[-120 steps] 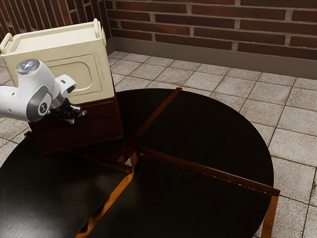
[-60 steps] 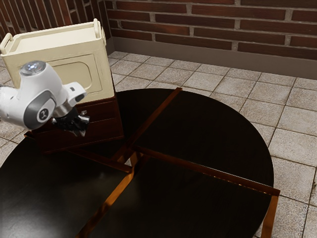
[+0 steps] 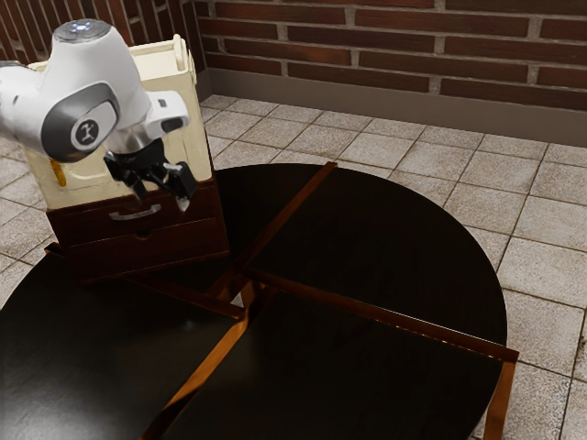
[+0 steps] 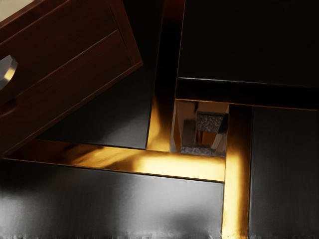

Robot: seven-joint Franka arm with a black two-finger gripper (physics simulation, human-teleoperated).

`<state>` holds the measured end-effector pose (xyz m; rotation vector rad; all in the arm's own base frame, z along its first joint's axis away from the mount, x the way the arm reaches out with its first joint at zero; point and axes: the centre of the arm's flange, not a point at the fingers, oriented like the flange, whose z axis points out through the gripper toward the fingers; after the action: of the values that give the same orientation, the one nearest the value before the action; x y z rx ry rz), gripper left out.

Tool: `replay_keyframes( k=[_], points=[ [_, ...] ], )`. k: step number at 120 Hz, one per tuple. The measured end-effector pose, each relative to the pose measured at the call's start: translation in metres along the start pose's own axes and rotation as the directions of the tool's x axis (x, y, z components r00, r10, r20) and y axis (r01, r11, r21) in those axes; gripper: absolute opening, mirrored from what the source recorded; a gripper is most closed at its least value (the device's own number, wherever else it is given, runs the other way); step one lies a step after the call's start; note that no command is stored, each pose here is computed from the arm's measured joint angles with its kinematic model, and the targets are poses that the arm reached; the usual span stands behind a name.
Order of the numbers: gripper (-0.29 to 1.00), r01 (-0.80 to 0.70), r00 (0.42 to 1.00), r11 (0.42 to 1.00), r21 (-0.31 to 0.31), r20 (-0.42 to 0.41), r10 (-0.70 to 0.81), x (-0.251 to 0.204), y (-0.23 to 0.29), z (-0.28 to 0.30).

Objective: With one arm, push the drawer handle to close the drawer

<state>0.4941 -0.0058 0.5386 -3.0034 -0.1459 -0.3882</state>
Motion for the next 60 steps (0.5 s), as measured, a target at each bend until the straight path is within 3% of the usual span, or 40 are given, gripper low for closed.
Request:
replay_keyframes(
  k=[35,60],
  points=[
    [0.69,-0.073,0.992,0.997,0.017,0.107,0.071,0.006,0.01,-0.065],
    [0.7,-0.115,0.973,0.993,0.023,0.202,0.108,-0.006,0.017,-0.062]
  ],
)
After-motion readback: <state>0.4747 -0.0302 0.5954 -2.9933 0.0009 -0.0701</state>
